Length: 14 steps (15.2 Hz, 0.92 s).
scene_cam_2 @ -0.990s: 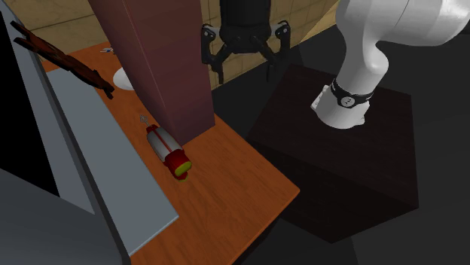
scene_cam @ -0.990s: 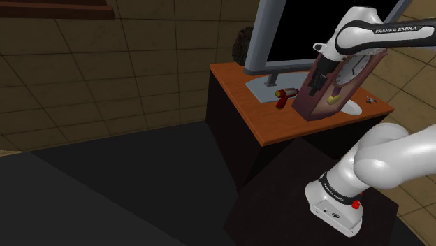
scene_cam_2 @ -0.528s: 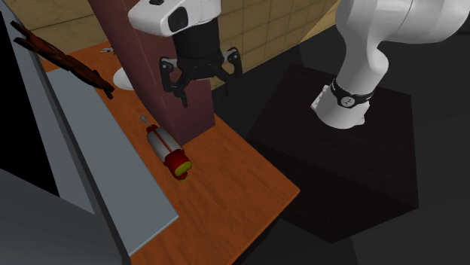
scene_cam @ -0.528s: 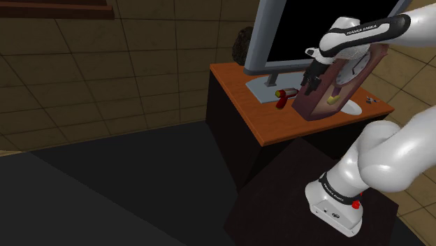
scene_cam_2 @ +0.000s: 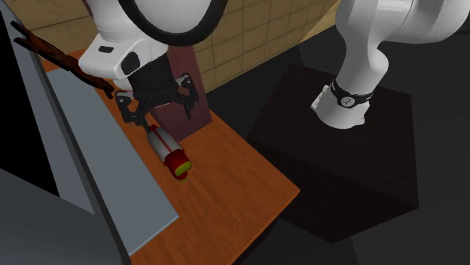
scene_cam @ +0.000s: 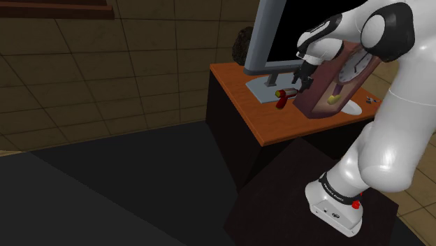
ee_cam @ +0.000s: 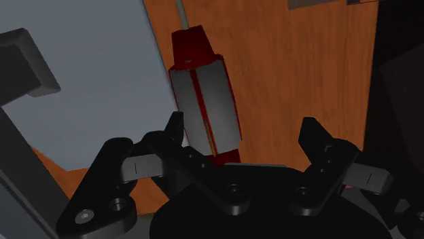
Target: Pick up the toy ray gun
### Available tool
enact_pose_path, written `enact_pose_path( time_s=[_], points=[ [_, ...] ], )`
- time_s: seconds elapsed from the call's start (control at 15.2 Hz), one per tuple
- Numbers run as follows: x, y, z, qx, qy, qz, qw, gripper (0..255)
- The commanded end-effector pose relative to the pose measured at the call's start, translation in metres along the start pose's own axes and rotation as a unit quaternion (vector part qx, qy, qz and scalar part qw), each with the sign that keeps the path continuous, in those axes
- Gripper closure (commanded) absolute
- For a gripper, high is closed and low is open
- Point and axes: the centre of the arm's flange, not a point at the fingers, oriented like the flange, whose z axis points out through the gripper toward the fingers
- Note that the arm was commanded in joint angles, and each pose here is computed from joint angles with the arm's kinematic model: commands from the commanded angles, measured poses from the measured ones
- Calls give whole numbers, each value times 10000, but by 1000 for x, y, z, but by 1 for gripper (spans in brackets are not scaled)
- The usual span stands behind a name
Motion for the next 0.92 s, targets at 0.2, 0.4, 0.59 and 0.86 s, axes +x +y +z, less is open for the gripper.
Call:
enact_pose_path(
  time_s=[0.2,0.4,0.59,0.86],
  points=[
    [-5,31,24,-8,48,-408,9992,0],
    [-6,30,40,-8,48,-408,9992,0],
    [-7,30,54,-8,48,-408,9992,0],
    [-6,28,55,-7,47,-409,9992,255]
  ],
)
